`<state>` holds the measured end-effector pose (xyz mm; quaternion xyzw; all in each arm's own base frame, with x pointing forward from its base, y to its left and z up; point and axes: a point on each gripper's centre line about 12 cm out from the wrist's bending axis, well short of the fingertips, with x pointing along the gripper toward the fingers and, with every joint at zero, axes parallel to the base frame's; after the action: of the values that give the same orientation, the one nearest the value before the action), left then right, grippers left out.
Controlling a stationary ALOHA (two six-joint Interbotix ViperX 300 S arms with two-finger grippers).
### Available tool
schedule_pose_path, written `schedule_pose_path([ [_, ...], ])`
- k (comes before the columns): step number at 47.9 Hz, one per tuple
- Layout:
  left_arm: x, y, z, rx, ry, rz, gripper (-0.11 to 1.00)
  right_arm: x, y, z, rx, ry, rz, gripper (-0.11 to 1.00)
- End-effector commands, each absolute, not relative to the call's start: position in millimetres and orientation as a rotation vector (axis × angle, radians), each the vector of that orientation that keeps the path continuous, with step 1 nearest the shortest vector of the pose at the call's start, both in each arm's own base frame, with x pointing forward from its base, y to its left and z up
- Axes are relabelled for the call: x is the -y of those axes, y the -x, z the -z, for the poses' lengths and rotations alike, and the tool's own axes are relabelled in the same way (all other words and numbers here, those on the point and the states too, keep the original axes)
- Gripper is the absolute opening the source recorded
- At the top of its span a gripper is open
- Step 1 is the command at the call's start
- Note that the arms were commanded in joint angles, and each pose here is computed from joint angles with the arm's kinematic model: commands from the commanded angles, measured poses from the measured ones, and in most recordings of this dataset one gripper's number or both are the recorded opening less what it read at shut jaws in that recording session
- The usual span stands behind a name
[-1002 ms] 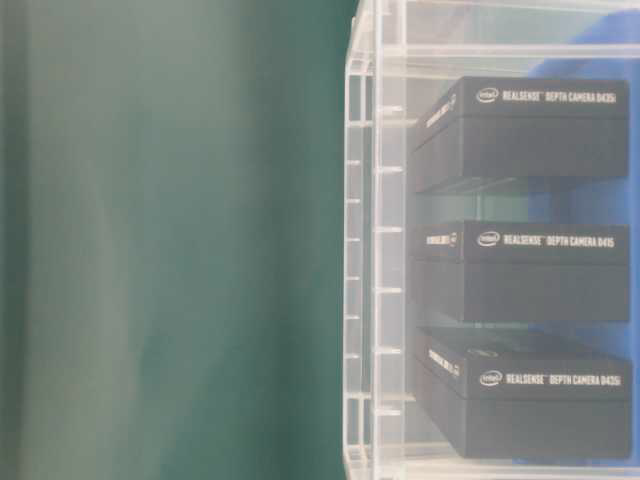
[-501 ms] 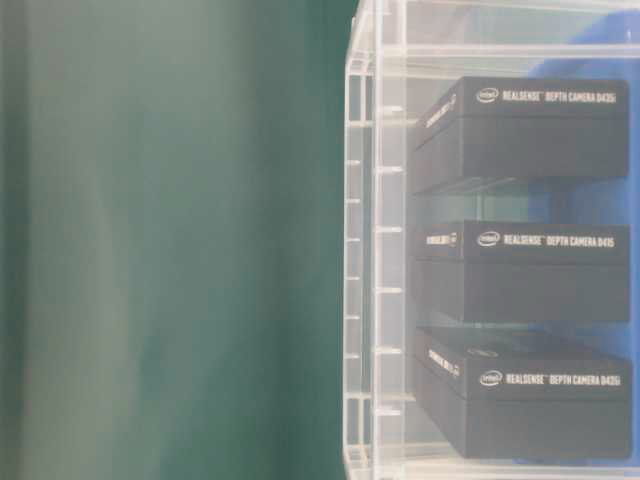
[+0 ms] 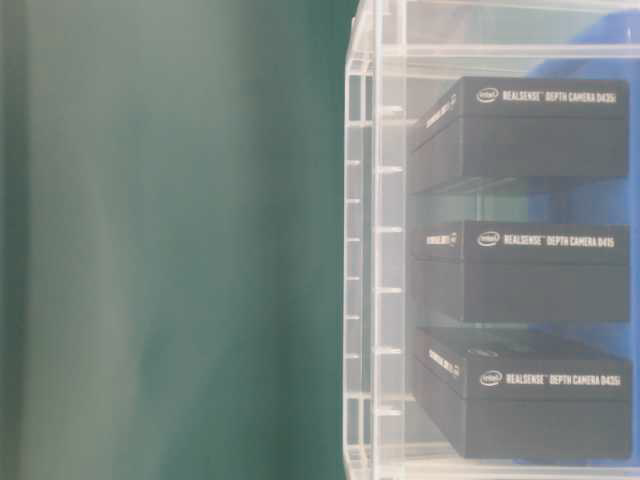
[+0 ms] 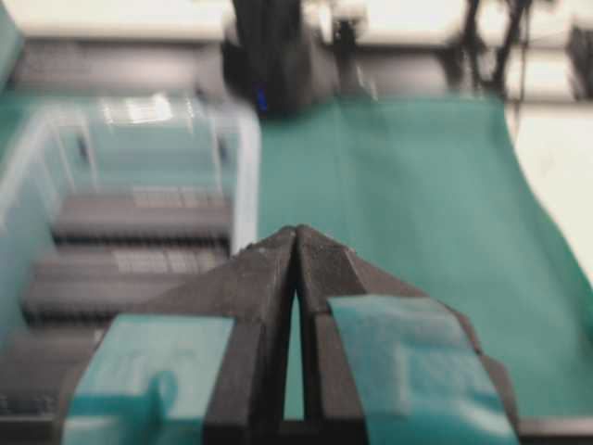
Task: Take the box out of the case with the left arm.
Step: 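Raise the left gripper and swing it toward the clear case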
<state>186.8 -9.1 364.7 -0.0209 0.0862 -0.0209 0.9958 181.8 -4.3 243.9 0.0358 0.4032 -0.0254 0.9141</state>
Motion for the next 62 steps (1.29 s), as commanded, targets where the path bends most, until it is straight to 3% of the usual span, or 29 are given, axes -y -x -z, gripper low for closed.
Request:
schedule_pose_path([
  [1, 12.6, -186.5, -373.1, -0.263, 0.062, 0.053, 0.02, 4.5, -184.7, -249.4, -0.816, -0.079, 0.054, 0.07],
  [14, 20.4, -179.7, -369.3, -0.736, 0.18, 0.01, 0.02, 4.6, -183.1, -248.0, -0.834, -0.099, 0.065, 0.07],
  [23, 23.2, -176.4, -361.9, -0.945, 0.256, -0.058, 0.02, 4.6, -182.1, -247.0, -0.85, -0.099, 0.066, 0.07],
  [47, 23.4, -176.1, -360.2, -0.977, 0.548, -0.229, 0.02, 4.4, -182.1, -247.0, -0.85, -0.1, 0.065, 0.07],
  [62, 22.5, -176.2, -348.2, -1.045, 0.999, -0.619, 0.02, 4.6, -182.1, -247.0, -0.85, -0.099, 0.066, 0.07],
])
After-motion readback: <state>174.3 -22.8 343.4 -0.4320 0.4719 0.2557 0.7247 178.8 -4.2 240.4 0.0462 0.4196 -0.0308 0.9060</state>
